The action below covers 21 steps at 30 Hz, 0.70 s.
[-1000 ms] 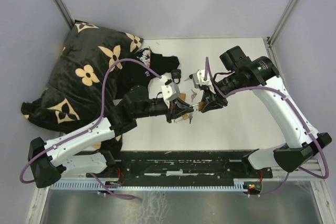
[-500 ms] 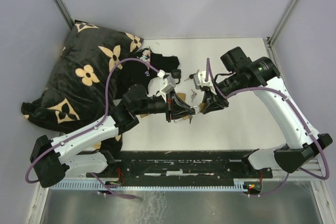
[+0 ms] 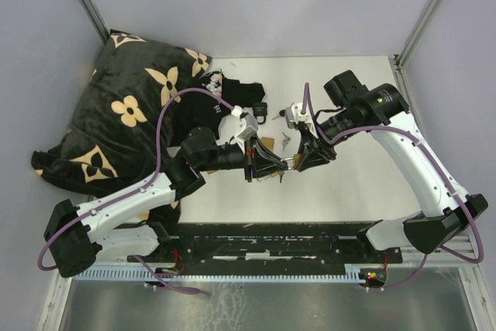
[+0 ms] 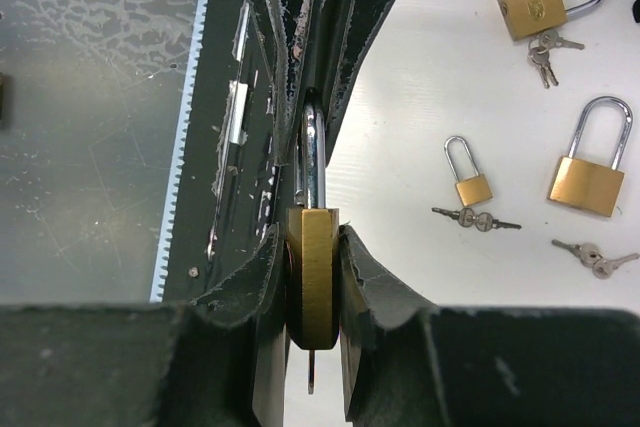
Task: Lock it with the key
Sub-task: Lock the lock.
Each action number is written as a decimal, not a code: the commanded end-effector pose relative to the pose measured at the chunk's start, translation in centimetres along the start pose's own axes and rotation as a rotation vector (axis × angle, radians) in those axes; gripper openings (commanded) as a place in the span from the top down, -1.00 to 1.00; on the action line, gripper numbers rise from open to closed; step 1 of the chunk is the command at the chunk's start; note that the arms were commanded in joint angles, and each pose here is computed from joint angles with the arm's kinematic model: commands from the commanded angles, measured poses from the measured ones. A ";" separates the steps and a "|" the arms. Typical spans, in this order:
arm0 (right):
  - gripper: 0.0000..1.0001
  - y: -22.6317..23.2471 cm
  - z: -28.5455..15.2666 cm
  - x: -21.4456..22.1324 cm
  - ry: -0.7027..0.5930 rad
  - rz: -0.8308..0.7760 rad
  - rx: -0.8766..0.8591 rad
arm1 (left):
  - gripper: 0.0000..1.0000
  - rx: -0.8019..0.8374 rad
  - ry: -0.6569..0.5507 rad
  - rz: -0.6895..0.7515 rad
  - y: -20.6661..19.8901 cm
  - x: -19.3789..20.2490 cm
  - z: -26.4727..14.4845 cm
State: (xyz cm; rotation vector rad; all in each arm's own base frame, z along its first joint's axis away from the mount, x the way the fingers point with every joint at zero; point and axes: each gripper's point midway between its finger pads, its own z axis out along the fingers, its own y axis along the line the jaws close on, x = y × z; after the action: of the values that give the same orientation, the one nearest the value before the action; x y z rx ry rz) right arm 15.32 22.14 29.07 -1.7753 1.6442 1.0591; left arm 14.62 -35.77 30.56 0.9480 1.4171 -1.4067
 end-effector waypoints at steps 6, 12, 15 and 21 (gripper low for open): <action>0.97 2.0 1.0 -3.7 -0.192 -0.007 -0.141 | 0.94 -0.002 -0.189 0.059 -0.1 -4.5 0.9; 0.96 2.4 1.0 -4.1 -0.215 -0.002 -0.161 | 0.94 -0.018 -0.128 0.074 0.6 -3.0 1.1; 0.96 2.2 0.9 -4.5 -0.236 0.002 -0.153 | 0.94 0.010 -0.096 0.059 0.2 -1.9 1.5; 0.96 1.8 0.5 -5.6 -0.307 0.035 -0.167 | 0.94 0.015 -0.133 -0.016 -0.4 0.4 1.4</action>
State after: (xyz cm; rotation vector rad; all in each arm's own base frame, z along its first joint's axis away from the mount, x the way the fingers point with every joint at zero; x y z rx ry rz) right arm 15.03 22.42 28.79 -1.6780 1.7375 1.1779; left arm 14.42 -36.47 30.09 0.9279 1.3779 -1.4370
